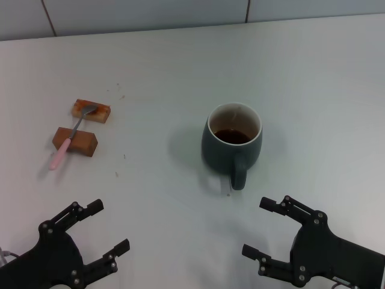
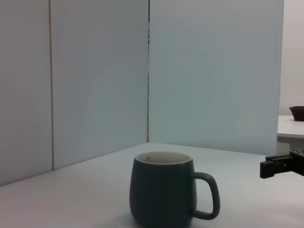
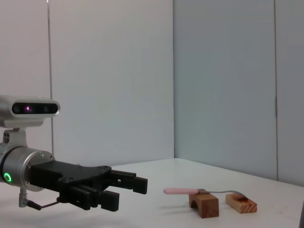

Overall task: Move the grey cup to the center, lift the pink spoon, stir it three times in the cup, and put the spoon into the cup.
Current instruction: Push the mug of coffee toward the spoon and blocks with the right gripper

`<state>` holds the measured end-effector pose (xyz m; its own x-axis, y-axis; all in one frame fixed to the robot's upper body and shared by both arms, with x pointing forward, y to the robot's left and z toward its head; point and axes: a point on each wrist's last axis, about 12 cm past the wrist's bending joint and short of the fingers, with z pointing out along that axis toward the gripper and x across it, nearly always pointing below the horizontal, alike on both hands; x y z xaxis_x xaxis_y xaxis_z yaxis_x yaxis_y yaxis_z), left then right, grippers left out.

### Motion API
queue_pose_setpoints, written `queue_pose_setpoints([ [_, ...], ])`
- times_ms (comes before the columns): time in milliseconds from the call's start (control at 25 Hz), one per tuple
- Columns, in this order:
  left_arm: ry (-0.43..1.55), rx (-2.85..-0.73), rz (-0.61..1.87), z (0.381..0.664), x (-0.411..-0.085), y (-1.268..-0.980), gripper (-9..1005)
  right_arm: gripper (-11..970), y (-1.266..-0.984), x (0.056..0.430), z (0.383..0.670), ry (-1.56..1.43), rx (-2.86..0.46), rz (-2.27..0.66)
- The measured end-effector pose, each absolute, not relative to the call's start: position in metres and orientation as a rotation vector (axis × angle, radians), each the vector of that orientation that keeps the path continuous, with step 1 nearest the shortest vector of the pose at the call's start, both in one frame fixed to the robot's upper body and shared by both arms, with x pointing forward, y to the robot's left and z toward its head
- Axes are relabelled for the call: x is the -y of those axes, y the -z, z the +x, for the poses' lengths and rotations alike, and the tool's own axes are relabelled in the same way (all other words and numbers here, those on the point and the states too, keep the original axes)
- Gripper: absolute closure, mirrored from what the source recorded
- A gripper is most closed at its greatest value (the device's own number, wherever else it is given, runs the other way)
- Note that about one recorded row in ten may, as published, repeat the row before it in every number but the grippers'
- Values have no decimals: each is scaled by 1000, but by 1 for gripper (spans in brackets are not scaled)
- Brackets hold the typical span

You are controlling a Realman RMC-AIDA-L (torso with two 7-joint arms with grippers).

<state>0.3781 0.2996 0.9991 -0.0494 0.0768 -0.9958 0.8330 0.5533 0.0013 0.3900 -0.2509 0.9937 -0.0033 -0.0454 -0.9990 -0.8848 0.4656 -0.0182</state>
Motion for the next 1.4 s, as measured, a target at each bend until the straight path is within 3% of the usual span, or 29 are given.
queue_pose_setpoints([
  [440,748,-1509,806,379,-297,-999,169,184,-997,253,392,-801,-1412,-843],
  [880,752,-1497,812,382,-296,-1000,169,238,-1001,293,409,-294,-1426,-278],
  [1000,752,-1493,816,383,-296,-1001,169,462,-997,291,427,-271,-1483,-245],
  [1400,763,-1482,819,383,-296,-1002,169,906,-993,258,463,-324,-1561,-364],
])
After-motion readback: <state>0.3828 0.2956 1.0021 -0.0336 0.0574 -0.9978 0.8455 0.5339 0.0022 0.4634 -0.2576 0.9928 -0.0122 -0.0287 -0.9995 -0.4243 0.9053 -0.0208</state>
